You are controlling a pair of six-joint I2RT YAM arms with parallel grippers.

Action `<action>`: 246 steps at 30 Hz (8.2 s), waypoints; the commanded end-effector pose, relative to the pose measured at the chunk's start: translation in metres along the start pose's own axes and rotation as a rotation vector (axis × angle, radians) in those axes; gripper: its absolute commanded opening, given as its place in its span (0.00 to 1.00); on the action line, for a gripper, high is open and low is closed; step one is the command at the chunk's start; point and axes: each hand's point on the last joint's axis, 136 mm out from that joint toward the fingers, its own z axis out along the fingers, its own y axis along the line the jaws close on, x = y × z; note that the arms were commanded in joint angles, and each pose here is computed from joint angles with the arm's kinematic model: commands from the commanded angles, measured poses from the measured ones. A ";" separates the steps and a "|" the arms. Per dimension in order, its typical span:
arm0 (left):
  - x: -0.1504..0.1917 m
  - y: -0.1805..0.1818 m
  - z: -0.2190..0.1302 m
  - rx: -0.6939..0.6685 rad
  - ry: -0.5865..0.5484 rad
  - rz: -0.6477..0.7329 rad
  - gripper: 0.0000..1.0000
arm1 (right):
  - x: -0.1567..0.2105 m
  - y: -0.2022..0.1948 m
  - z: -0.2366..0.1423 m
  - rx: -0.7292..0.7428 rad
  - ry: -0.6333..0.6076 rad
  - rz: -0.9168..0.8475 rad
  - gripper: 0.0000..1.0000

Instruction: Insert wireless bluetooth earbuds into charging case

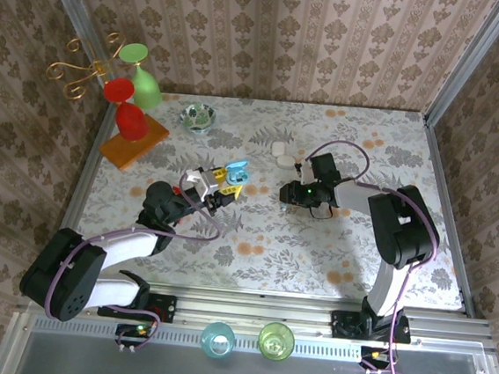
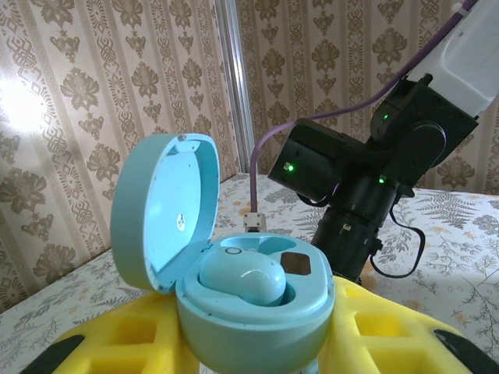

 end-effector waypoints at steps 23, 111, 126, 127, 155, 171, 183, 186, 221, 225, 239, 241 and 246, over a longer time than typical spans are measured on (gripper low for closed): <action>-0.014 0.001 0.006 0.024 -0.039 0.034 0.31 | 0.042 0.010 0.000 -0.142 0.076 0.014 0.24; 0.009 -0.001 0.013 0.058 0.040 -0.053 0.31 | -0.026 0.214 -0.125 -0.043 -0.173 -0.657 0.17; 0.003 -0.008 0.014 0.102 0.032 -0.047 0.31 | -0.030 0.213 -0.116 -0.038 -0.172 -0.662 0.16; 0.003 -0.007 0.014 0.100 0.030 -0.048 0.31 | -0.029 0.213 -0.115 -0.037 -0.169 -0.663 0.16; -0.003 -0.001 0.017 0.078 0.019 -0.086 0.31 | -0.016 0.221 -0.120 -0.114 -0.163 -0.694 0.28; 0.004 -0.011 0.010 0.107 0.006 -0.001 0.30 | -0.040 0.235 -0.159 -0.219 -0.325 -0.554 0.69; 0.002 -0.011 0.006 0.096 0.007 0.021 0.30 | -0.058 0.217 -0.119 -0.112 -0.150 -0.398 0.81; 0.000 -0.005 0.008 0.067 0.007 -0.022 0.30 | -0.049 0.216 -0.121 -0.126 -0.131 -0.429 0.81; -0.028 0.017 0.017 -0.026 -0.104 -0.013 0.31 | -0.033 0.263 -0.130 -0.944 0.008 0.242 0.23; -0.024 0.016 0.017 -0.019 -0.095 -0.012 0.36 | -0.034 0.257 -0.127 -0.923 -0.010 0.235 0.17; 0.025 0.001 0.001 0.002 0.146 0.024 0.98 | -0.055 0.166 -0.094 -0.543 -0.167 0.239 0.17; 0.033 -0.003 -0.005 0.004 0.198 0.035 1.00 | -0.058 0.145 -0.088 -0.468 -0.187 0.255 0.17; 0.045 -0.010 -0.017 0.007 0.275 0.049 1.00 | -0.058 0.099 -0.072 -0.253 -0.220 0.241 0.19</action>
